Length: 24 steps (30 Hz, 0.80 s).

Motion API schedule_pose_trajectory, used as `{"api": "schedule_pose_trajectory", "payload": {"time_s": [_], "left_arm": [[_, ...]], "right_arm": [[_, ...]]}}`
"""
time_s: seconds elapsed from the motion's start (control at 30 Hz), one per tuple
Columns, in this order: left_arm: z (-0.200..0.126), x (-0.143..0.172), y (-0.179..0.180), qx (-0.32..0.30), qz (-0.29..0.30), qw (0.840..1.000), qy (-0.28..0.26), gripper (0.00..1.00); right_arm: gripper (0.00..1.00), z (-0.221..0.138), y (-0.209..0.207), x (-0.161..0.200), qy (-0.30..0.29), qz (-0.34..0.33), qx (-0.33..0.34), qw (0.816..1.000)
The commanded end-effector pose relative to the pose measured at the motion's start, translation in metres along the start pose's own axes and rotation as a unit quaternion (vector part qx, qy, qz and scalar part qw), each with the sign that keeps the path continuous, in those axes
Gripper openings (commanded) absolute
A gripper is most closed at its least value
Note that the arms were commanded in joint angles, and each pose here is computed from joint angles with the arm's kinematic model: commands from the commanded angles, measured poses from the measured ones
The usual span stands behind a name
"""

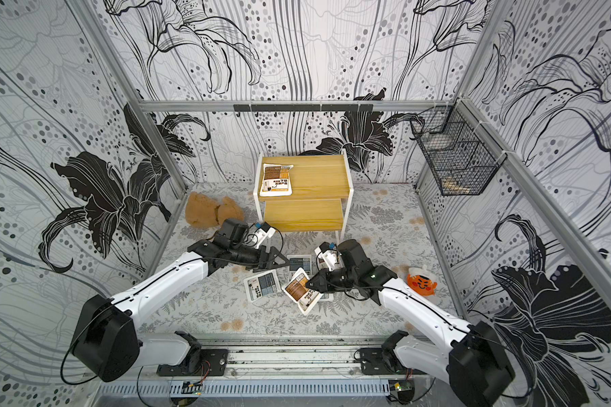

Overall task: Place the bagged coffee beans on the shelf by color
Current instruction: Place the bagged coffee beans on the shelf.

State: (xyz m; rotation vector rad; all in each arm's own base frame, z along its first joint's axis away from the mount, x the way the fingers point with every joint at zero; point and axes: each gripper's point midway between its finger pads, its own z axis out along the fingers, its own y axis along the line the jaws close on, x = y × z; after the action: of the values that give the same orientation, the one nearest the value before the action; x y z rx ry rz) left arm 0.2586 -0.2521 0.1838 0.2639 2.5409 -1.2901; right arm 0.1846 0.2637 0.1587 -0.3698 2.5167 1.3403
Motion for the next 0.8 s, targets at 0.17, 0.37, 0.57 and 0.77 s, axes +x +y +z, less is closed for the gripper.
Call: {"api": "schedule_pose_trajectory", "payload": {"time_s": [0.17,0.37,0.57,0.77], "left_arm": [[-0.045,-0.023,0.007,-0.041,-0.006,0.988,-0.147,0.92],[-0.060,-0.009,0.012,-0.029,-0.030,0.979,-0.198,0.95],[-0.074,-0.007,0.008,-0.012,-0.030,0.970,-0.241,0.95],[-0.089,-0.011,-0.012,0.035,-0.013,0.959,-0.282,0.95]], "right_arm": [[0.04,-0.002,-0.009,-0.008,-0.038,0.013,0.024,0.999],[0.04,-0.009,0.001,-0.016,-0.055,0.016,0.017,0.998],[0.05,-0.033,0.028,-0.024,-0.081,0.014,-0.001,0.997],[0.05,-0.073,0.076,-0.040,-0.113,-0.012,-0.022,0.993]]}}
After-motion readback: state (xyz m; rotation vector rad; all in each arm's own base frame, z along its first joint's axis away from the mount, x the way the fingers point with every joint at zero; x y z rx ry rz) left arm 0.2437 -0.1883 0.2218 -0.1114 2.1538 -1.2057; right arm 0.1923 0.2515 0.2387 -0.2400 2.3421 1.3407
